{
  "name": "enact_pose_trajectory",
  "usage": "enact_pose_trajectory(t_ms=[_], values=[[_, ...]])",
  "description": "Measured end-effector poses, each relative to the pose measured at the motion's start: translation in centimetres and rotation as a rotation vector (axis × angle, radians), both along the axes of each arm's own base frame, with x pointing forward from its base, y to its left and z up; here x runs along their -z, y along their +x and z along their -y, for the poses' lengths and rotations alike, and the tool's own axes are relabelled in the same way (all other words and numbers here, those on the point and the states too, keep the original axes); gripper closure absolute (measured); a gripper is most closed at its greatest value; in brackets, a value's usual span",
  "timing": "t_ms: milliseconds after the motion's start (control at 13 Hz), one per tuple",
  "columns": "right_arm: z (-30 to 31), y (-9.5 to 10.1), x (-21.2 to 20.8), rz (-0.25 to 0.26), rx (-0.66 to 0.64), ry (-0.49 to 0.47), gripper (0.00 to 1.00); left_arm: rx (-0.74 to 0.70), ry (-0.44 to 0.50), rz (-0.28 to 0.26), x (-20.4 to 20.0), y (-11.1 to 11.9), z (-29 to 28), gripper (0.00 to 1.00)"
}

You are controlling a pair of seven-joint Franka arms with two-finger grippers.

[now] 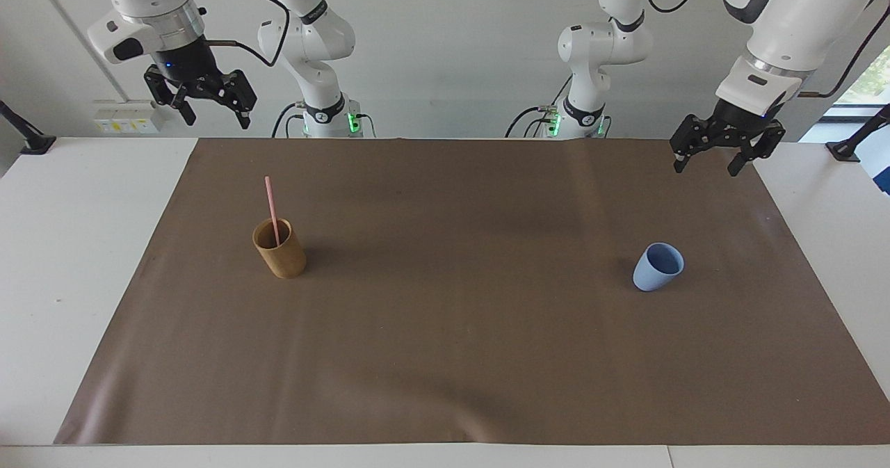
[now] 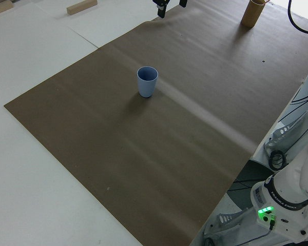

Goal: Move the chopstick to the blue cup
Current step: 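Reach the blue cup with the left gripper and grasp its rim, then slide the blue cup with the left gripper toward the table center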

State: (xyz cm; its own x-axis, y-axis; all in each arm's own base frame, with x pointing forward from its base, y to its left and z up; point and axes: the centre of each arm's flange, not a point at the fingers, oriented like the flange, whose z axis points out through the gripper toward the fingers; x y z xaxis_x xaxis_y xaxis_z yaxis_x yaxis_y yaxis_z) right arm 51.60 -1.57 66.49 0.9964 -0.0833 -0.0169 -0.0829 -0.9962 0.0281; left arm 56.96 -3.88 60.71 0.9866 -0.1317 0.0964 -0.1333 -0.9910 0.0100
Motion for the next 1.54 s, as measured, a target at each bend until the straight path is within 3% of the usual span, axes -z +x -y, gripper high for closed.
enact_pose_trajectory(t_ms=[231, 692, 1077, 1538], values=[[0.0, 0.0, 0.0, 0.0, 0.0, 0.0, 0.0, 0.006, 0.001, 0.021, 6.4, 1.5, -1.4, 0.0], [0.2, 0.0, 0.1, -0.002, 0.004, 0.0, 0.0, -0.011, 0.001, 0.011, 16.4, 4.7, -5.6, 0.0], [0.2, -0.1, 0.1, -0.007, 0.005, 0.0, 0.0, -0.017, 0.0, 0.024, 23.5, 3.8, -5.8, 0.0], [0.2, -0.1, 0.1, -0.007, 0.004, 0.0, 0.0, -0.01, -0.003, 0.02, 24.9, 3.4, -5.3, 0.78]])
